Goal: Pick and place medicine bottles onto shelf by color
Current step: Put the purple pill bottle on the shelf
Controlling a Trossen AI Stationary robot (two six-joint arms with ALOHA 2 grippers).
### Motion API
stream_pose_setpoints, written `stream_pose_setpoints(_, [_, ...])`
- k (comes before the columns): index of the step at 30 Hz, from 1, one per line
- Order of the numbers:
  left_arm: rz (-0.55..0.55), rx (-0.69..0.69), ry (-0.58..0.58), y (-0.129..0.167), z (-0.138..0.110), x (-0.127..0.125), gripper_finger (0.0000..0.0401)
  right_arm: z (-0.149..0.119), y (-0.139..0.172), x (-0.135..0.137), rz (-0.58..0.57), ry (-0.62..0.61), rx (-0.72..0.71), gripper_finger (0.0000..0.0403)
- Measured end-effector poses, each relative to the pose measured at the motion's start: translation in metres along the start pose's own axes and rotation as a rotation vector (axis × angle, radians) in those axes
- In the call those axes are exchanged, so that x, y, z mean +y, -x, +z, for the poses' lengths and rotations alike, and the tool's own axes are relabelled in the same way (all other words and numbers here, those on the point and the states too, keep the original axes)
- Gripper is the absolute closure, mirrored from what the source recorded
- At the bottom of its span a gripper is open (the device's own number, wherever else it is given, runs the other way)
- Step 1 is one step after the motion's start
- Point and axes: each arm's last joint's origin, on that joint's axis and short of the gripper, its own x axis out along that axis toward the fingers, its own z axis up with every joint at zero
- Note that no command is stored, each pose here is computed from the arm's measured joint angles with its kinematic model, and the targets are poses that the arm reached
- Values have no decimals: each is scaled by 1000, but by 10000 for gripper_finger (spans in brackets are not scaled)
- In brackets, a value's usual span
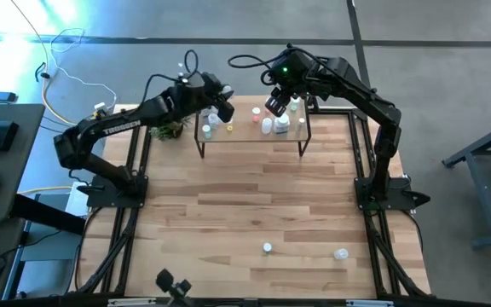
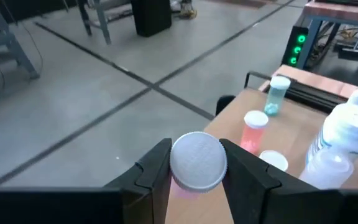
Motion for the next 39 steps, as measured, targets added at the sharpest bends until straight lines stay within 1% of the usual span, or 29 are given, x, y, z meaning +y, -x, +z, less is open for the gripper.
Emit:
stream_pose_setpoints(6, [3,59,32,-18,-13,-4,288,0,-3,-10,-19,-22,4,235])
stream_pose_setpoints(12, [10,132,57,-30,-26,-6,288,0,-5,-17,-34,-40,9,235])
stream_pose_setpoints(17, [19,161,83,-38,-32,-7,288,0,-6,-22,-41,-51,5,235])
stream_pose_setpoints(29, [17,165,69,-40,-34,-8,288,1,-7,-24,-47,-61,3,235])
stream_pose_setpoints(31, [-10,159,72,-40,-32,-9,288,1,-7,-24,-47,-61,3,235])
stream_pose_setpoints(34, [-90,124,64,-36,-17,-14,288,1,-7,-24,-47,-61,2,235])
stream_pose_setpoints(36, [-137,115,38,-32,-8,-21,288,1,-7,-24,-47,-61,2,235])
stream_pose_setpoints(39, [-182,143,-28,-24,0,-34,288,1,-7,-24,-47,-61,2,235])
